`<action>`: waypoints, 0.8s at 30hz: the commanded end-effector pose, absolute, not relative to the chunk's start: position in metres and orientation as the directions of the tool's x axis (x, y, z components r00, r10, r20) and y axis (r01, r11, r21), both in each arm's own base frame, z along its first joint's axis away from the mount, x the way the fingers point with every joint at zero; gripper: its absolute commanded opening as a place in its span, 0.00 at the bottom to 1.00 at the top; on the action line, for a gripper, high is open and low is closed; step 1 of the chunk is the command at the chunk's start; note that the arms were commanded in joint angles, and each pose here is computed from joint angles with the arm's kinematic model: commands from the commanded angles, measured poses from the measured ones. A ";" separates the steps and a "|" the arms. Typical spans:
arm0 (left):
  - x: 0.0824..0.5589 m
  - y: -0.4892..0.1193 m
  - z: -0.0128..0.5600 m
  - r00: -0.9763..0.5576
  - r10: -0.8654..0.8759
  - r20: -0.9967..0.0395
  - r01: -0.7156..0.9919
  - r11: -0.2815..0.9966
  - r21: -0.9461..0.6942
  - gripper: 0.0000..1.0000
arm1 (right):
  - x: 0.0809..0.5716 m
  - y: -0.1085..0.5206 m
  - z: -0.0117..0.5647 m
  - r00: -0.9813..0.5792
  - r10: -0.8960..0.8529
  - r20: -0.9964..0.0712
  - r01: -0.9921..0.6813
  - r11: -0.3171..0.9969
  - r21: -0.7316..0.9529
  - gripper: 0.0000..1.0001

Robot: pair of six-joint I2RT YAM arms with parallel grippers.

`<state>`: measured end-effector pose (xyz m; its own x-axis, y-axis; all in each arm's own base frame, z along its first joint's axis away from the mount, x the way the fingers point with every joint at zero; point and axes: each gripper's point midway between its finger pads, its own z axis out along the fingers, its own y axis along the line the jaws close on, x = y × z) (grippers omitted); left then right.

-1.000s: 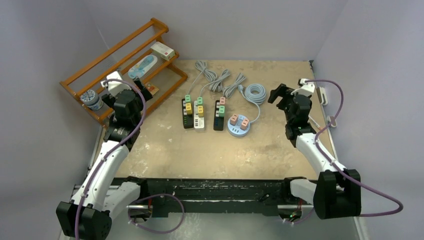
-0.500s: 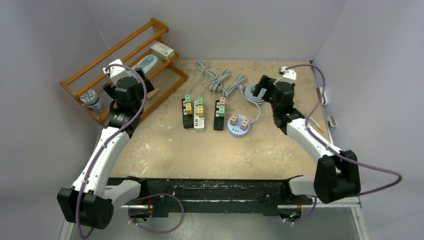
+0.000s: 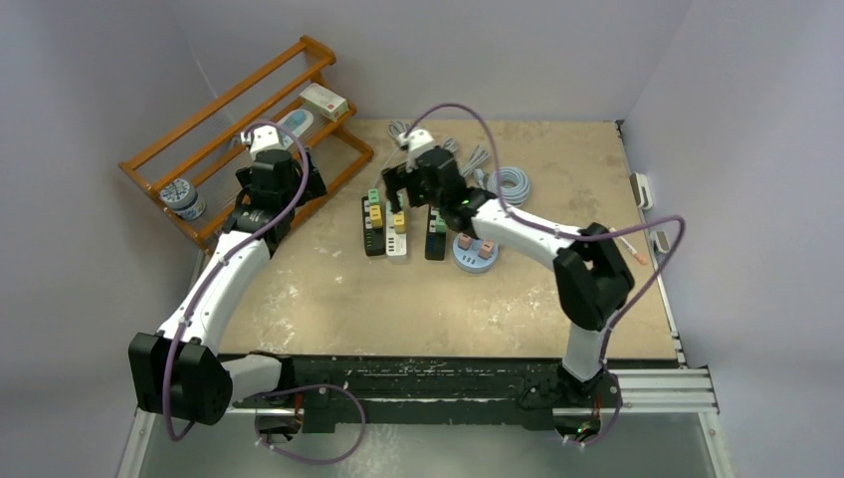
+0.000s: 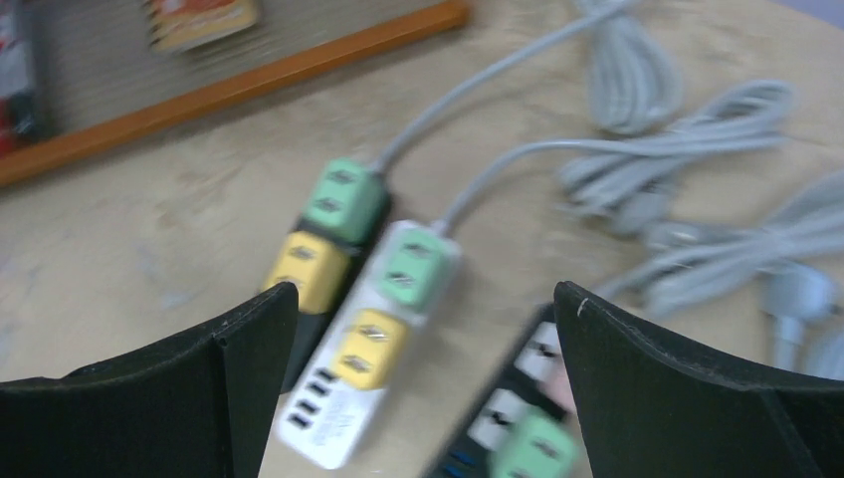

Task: Pull the plug off the socket

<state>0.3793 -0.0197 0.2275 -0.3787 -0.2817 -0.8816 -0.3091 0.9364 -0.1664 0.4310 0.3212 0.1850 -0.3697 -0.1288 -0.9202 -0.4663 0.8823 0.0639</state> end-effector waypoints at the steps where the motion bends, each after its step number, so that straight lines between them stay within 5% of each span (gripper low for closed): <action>1: 0.377 -0.021 0.228 -0.388 -0.276 -0.879 -0.287 0.943 -0.169 1.00 | 0.398 0.394 0.192 -0.336 -0.221 -0.915 -0.629 0.776 0.044 0.99; 8: 0.365 -0.015 0.214 -0.441 -0.244 -0.864 -0.296 0.948 -0.116 1.00 | 0.382 0.435 0.155 -0.413 -0.296 -0.861 -0.670 0.740 0.066 0.96; 9: 0.364 -0.014 0.213 -0.444 -0.238 -0.864 -0.298 0.948 -0.108 1.00 | 0.382 0.435 0.147 -0.472 -0.261 -0.842 -0.630 0.768 0.115 0.86; 13: 0.361 -0.013 0.211 -0.455 -0.225 -0.862 -0.295 0.951 -0.093 1.00 | 0.387 0.430 0.125 -0.543 -0.268 -0.796 -0.562 0.820 0.107 0.73; 21: 0.364 -0.017 0.214 -0.454 -0.228 -0.861 -0.276 0.955 -0.107 1.00 | 0.396 0.432 0.110 -0.576 -0.264 -0.773 -0.518 0.850 0.096 0.71; 24: 0.369 -0.026 0.234 -0.375 -0.325 -0.868 -0.280 0.932 -0.228 1.00 | 0.397 0.434 0.105 -0.586 -0.260 -0.767 -0.514 0.852 0.104 0.71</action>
<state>0.3623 -0.0192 0.1987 -0.4869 -0.2396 -0.8399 -0.2891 0.9516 -0.1038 0.3886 0.4293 0.0835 -0.5896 -0.3126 -0.7448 -0.5485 0.8318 0.0851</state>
